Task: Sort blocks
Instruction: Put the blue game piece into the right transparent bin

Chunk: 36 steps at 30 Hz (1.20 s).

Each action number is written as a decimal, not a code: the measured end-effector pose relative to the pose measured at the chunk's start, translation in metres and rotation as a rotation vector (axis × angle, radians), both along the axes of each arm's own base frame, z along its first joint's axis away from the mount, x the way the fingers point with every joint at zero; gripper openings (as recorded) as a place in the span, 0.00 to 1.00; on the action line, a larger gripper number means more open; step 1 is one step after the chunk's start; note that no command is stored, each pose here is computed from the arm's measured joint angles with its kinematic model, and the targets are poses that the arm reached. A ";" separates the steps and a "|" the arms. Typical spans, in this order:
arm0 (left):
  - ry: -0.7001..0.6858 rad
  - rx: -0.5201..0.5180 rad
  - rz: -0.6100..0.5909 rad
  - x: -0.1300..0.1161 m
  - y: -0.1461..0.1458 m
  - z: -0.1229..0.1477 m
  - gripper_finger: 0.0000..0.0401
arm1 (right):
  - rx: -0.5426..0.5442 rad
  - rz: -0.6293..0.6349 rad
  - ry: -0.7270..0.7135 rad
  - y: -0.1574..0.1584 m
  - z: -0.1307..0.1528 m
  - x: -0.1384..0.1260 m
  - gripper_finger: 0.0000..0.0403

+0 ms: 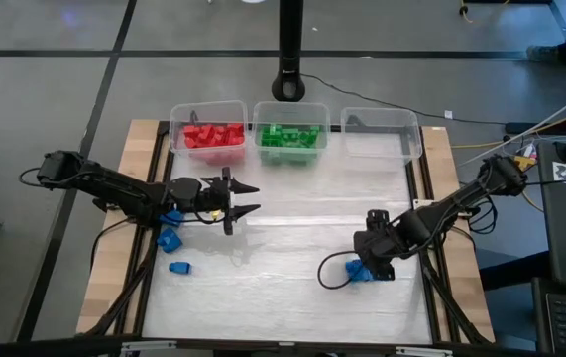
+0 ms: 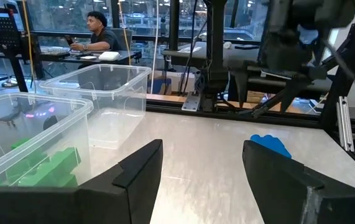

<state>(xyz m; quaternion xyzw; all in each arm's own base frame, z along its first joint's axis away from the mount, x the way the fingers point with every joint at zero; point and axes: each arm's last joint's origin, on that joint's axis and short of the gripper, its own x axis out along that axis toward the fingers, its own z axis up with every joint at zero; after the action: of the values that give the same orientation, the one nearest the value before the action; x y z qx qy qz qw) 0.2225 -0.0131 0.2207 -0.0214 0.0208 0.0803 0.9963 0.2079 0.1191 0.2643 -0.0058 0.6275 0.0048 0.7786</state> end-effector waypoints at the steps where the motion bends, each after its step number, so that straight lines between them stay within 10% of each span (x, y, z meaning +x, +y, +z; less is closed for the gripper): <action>1: 0.000 0.000 0.000 0.000 0.000 0.000 0.53 | 0.007 -0.003 0.007 0.002 -0.004 -0.002 0.98; 36: 0.000 0.001 0.000 0.000 0.000 0.000 0.53 | -0.035 0.055 0.149 0.047 -0.100 -0.010 0.99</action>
<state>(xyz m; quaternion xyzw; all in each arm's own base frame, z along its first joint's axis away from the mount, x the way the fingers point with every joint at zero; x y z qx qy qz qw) 0.2225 -0.0131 0.2207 -0.0207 0.0208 0.0804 0.9963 0.1975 0.1664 0.1648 -0.0365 0.6831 0.0157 0.7292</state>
